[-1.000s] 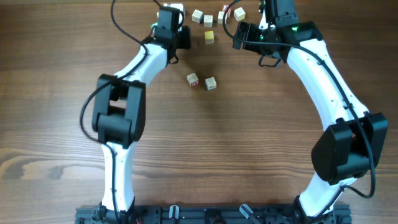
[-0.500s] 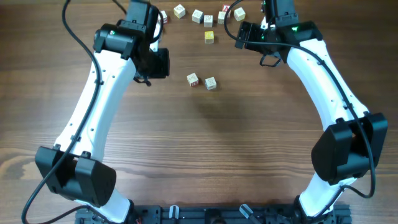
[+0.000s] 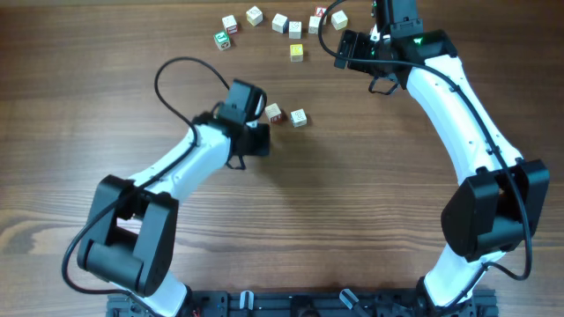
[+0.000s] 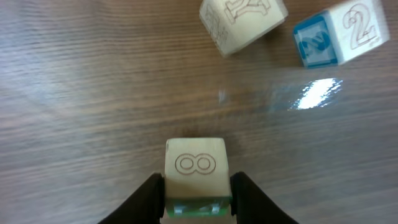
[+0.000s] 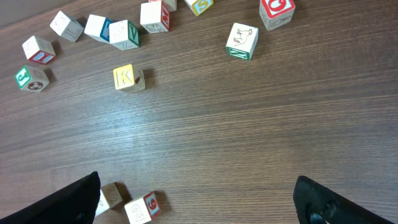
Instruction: Form a circle
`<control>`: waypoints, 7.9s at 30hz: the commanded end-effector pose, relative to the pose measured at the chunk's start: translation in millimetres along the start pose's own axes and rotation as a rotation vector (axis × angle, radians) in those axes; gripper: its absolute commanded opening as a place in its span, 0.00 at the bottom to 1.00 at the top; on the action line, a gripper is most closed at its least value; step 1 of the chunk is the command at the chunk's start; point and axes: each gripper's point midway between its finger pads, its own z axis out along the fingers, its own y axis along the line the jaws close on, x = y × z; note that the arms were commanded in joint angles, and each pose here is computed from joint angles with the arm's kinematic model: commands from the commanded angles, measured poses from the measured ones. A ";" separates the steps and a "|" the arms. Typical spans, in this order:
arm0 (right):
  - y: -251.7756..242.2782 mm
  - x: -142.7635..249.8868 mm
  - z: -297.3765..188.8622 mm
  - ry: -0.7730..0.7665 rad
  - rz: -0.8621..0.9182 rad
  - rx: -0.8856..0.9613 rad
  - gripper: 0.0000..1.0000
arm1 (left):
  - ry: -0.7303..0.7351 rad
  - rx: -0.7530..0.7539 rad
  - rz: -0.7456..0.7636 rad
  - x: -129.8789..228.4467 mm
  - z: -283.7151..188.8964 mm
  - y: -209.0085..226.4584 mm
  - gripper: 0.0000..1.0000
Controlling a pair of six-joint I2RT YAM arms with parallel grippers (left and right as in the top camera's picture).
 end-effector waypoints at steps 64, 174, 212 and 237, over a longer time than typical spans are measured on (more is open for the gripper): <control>15.1 52.8 21.7 0.195 0.439 -0.070 1.00 | -0.401 0.073 -0.004 -84.8 -59.1 -12.2 0.84; 19.9 134.5 113.9 0.389 0.794 -0.056 0.55 | -0.484 -0.028 -0.432 -114.2 -45.5 93.0 1.00; 63.9 147.2 114.9 0.334 0.478 -0.142 0.05 | -0.452 -0.039 -0.434 -106.6 -42.0 94.2 1.00; 73.3 153.5 110.4 0.398 0.571 -0.171 0.05 | -0.452 -0.039 -0.435 -106.7 -42.1 94.2 1.00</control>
